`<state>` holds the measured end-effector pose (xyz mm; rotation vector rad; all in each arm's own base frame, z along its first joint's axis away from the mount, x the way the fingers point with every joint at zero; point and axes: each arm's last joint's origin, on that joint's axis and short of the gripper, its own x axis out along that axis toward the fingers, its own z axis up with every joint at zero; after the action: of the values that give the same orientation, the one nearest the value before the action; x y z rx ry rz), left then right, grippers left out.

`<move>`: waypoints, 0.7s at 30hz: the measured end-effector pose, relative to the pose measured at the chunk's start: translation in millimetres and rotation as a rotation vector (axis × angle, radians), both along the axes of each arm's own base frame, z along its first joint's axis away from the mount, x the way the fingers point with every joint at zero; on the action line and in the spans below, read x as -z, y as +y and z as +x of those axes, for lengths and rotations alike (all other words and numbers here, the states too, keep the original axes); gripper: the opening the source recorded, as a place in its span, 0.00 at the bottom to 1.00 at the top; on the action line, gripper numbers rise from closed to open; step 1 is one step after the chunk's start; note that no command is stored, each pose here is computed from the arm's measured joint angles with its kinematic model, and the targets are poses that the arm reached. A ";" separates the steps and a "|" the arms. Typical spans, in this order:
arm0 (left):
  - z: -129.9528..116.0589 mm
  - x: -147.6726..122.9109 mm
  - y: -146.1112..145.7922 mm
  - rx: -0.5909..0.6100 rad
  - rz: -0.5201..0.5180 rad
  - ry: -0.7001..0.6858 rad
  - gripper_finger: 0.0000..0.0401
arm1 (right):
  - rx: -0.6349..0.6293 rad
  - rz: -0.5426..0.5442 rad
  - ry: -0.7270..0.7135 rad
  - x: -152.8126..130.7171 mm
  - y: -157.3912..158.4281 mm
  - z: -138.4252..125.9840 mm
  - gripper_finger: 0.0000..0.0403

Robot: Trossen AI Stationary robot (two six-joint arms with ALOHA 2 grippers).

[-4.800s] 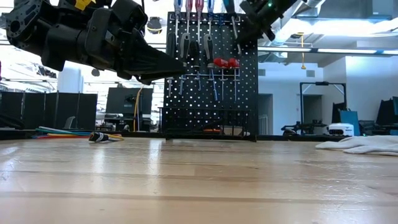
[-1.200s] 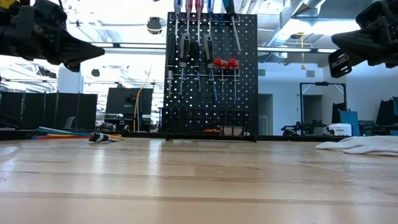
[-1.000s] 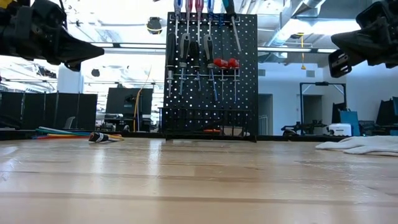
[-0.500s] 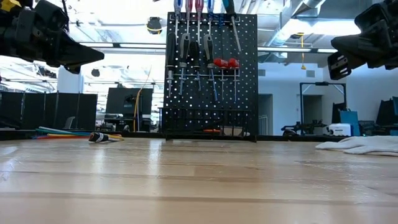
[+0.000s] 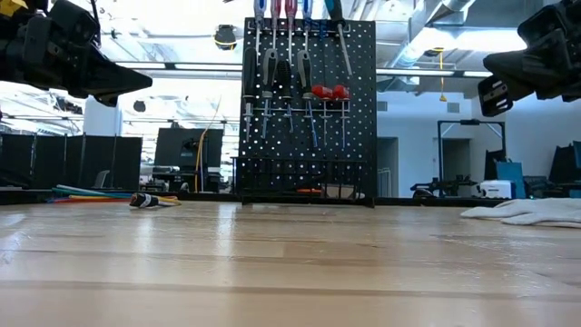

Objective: Hang tools onto peg board
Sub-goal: Return to Home Position

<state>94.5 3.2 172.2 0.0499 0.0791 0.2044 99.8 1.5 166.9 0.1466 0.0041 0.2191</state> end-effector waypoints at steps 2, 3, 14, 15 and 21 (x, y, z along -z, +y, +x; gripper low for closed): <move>0.0 0.0 0.0 0.000 -0.003 -0.001 0.00 | 0.000 0.000 0.000 0.0 0.0 0.0 0.02; 0.0 0.0 0.0 0.000 -0.001 0.000 0.00 | 0.000 0.000 0.000 0.0 0.0 0.0 0.02; 0.0 0.1 0.0 0.000 0.001 0.001 0.00 | 0.000 0.000 0.001 0.2 0.0 0.0 0.02; 0.0 0.1 0.0 0.000 0.001 0.001 0.00 | 0.000 0.000 0.001 0.2 0.0 0.0 0.02; 0.0 0.1 0.0 0.000 0.001 0.001 0.00 | 0.000 0.000 0.001 0.3 0.0 0.0 0.02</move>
<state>94.5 3.3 172.0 0.0510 0.0796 0.2047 99.9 1.5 166.6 0.1472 0.0053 0.2190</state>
